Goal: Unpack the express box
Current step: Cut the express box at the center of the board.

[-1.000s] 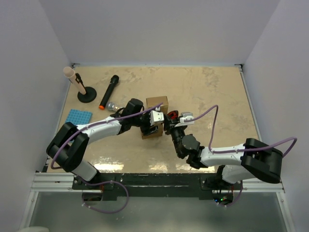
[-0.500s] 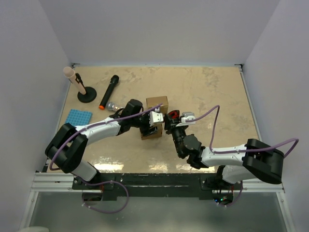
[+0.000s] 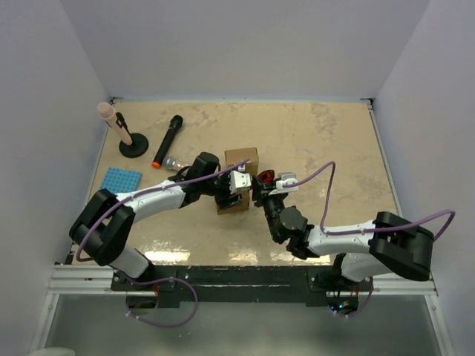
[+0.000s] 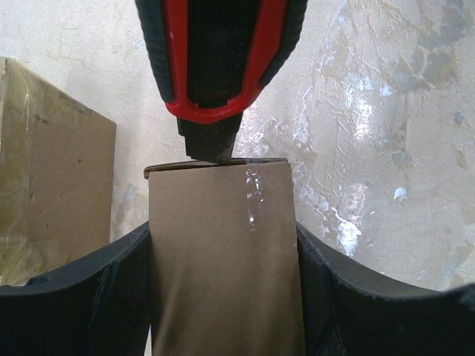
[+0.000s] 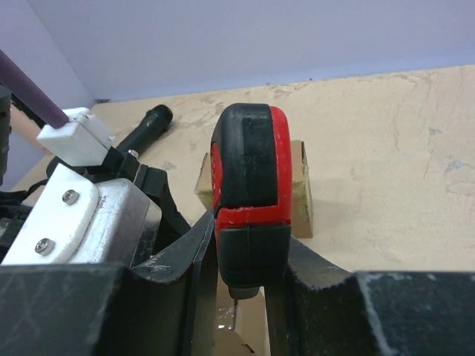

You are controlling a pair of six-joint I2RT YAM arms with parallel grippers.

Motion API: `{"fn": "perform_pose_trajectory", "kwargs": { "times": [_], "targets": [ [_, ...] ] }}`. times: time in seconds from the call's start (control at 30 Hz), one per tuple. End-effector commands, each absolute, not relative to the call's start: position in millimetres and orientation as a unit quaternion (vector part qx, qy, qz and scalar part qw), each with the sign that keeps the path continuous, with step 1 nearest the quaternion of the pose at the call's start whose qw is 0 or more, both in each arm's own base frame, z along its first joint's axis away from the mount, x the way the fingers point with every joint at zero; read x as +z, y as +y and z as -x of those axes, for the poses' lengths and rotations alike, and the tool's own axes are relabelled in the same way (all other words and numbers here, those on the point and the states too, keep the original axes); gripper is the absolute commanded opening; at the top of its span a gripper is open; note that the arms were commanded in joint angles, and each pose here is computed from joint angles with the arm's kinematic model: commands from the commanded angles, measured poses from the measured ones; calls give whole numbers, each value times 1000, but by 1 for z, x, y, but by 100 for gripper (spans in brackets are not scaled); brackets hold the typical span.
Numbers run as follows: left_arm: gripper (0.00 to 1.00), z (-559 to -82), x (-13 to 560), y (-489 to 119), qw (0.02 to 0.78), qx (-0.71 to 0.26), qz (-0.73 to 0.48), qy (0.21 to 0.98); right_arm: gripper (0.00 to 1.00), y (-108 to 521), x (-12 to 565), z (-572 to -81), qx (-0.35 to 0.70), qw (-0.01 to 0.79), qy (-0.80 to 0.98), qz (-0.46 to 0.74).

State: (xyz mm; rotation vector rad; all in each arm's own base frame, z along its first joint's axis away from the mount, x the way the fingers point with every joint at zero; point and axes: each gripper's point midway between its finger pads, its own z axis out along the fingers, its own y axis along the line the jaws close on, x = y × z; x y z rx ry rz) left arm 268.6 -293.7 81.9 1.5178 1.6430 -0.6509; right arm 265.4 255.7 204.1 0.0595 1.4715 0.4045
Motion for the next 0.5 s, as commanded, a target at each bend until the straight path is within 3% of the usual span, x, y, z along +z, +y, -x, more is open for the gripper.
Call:
{"fn": "perform_pose_trajectory", "kwargs": {
  "times": [0.0,0.47],
  "targets": [
    [0,-247,67,-284,355,-273,-596,667,0,254,207,-267,184,725,662,-48],
    [0,-270,73,-290,380,-258,-555,693,0,253,207,-261,191,714,672,-42]
  ]
}}
